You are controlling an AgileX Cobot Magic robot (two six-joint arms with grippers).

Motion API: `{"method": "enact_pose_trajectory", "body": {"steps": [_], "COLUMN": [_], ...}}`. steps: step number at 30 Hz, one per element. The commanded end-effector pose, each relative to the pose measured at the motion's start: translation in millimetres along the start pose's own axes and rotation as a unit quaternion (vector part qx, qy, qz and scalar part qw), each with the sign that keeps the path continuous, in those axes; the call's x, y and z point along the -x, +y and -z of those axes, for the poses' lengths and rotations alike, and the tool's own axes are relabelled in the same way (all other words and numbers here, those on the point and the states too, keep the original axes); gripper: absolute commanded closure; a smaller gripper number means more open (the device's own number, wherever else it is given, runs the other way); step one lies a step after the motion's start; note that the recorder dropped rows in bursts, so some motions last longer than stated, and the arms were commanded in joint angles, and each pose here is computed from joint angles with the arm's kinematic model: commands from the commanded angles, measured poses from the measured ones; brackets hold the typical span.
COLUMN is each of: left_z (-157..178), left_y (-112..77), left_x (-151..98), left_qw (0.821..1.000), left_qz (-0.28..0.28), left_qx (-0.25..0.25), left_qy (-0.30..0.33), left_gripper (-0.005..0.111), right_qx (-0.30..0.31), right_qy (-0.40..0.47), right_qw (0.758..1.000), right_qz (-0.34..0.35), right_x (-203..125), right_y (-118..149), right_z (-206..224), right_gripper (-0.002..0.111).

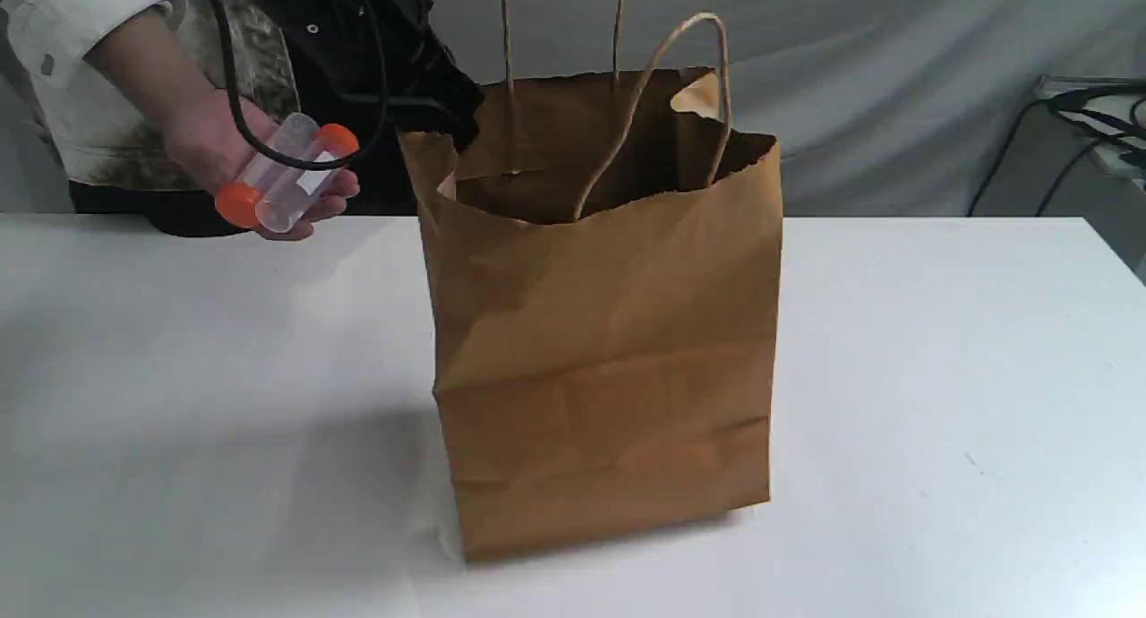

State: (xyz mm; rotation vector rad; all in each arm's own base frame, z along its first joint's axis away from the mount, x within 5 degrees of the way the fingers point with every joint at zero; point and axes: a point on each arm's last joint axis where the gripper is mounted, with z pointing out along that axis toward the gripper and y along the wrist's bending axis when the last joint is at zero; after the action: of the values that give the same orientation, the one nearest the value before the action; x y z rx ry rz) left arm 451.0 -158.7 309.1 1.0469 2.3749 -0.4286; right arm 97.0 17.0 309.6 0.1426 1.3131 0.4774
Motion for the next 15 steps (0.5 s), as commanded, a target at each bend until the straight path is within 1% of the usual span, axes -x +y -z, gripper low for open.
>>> {"method": "enact_pose_trajectory", "body": {"steps": [1, 4, 9, 15], "left_z": [-1.4, -1.4, -1.4, -1.1], "left_y": [-2.3, -2.3, -2.3, -1.9], "left_x": [1.3, 1.3, 1.3, 1.2], "left_qw": [1.0, 1.0, 1.0, 1.0], "left_qz": [0.005, 0.005, 0.004, 0.006], "left_qx": [-0.006, -0.006, -0.006, -0.008], "left_qy": [-0.003, -0.003, -0.003, -0.005], "left_gripper": [0.107, 0.107, 0.107, 0.107], "right_qx": [0.035, 0.06, 0.108, 0.097], "right_qy": [0.037, 0.092, 0.134, 0.172], "right_qw": [0.998, 0.993, 0.981, 0.968], "right_qz": [0.023, 0.038, 0.094, 0.154], "right_x": [5.8, 4.4, 13.6, 23.1], "right_y": [14.3, 27.6, 53.8, 67.0], "right_z": [-31.4, -57.0, -91.0, -111.2], "right_gripper": [0.037, 0.036, 0.037, 0.04]}}
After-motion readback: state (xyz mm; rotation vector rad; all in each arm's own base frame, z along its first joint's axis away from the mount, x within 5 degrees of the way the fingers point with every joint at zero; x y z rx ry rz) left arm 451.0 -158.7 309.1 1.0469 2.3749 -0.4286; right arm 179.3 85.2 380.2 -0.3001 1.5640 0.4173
